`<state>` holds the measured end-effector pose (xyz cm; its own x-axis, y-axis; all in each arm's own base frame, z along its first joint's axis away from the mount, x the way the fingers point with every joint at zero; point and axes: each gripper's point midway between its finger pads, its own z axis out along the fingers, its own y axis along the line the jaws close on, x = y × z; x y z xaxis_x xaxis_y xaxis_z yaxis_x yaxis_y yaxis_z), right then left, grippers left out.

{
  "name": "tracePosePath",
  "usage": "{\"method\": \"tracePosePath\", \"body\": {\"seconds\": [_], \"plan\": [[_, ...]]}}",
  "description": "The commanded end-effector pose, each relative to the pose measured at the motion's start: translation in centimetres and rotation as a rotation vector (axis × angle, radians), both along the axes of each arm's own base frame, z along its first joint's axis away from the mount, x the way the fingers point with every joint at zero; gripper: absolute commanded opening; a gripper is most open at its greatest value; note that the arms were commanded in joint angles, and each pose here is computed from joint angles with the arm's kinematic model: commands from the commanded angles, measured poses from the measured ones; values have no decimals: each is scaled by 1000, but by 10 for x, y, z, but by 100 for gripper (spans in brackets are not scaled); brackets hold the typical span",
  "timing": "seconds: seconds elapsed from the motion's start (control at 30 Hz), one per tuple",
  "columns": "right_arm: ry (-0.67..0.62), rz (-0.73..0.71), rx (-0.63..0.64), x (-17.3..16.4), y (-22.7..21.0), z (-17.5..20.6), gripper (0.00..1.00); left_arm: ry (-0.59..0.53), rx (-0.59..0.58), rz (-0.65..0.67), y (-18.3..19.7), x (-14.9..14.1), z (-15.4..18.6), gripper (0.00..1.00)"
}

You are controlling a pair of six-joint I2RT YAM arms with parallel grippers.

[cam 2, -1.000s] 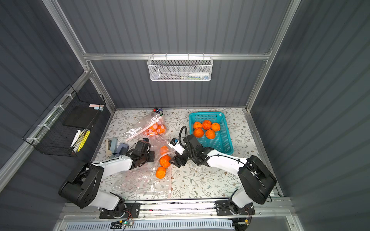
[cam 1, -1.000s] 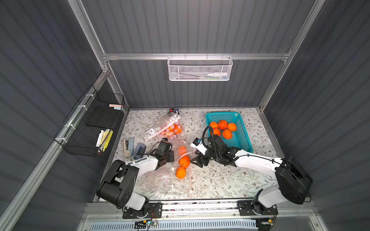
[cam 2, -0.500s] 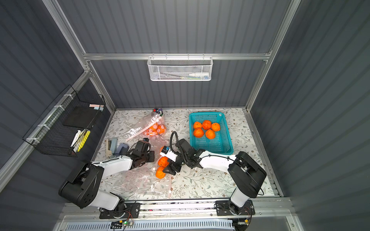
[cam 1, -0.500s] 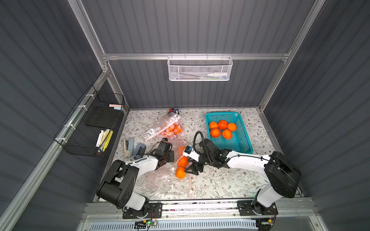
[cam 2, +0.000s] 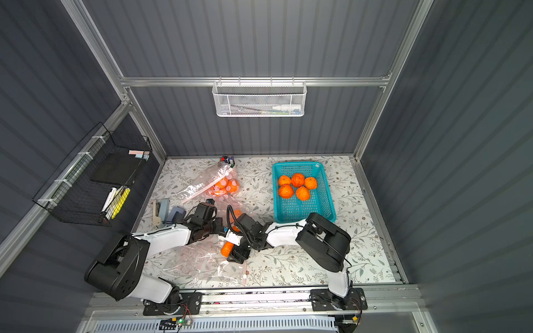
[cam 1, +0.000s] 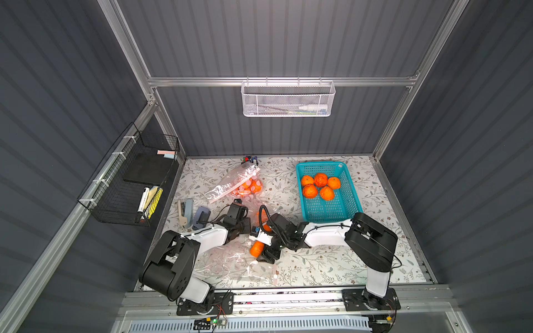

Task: Open the zip-top bag and take out the orange
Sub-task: Pick up the orange from the zipper food storage bag, then place the orange in the basket.

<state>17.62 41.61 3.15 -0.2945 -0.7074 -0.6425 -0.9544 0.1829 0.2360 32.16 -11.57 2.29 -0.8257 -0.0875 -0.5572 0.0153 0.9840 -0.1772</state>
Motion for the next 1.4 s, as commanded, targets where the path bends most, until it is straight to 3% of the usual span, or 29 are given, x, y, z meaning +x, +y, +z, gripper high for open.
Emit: {"method": "tracePosePath", "body": {"seconds": [0.0,0.13,0.3,0.47,0.57,0.67,0.87,1.03,1.13,1.37], "plan": [[-41,-27,38,8,5,13,76,81,33,16,9,-16,-19,0],[-2,-37,72,5,10,15,78,87,33,13,9,-16,-20,0],[18,-24,63,0,8,14,61,82,32,12,9,-16,-19,0],[-13,71,118,-17,-5,48,58,81,32,15,9,-16,-19,0],[-65,34,137,-6,-19,68,58,81,32,14,9,-16,-19,0],[-98,-148,150,37,-50,92,57,77,32,17,10,-16,-18,0],[-186,-780,166,149,-181,132,56,73,30,18,10,-17,-17,0],[-211,-1193,8,192,-298,125,57,67,26,17,9,-16,-16,0],[-224,-1355,-117,209,-346,112,58,64,24,16,9,-16,-15,0],[-232,-1486,-304,246,-381,86,61,68,25,15,9,-17,-16,0]]}}
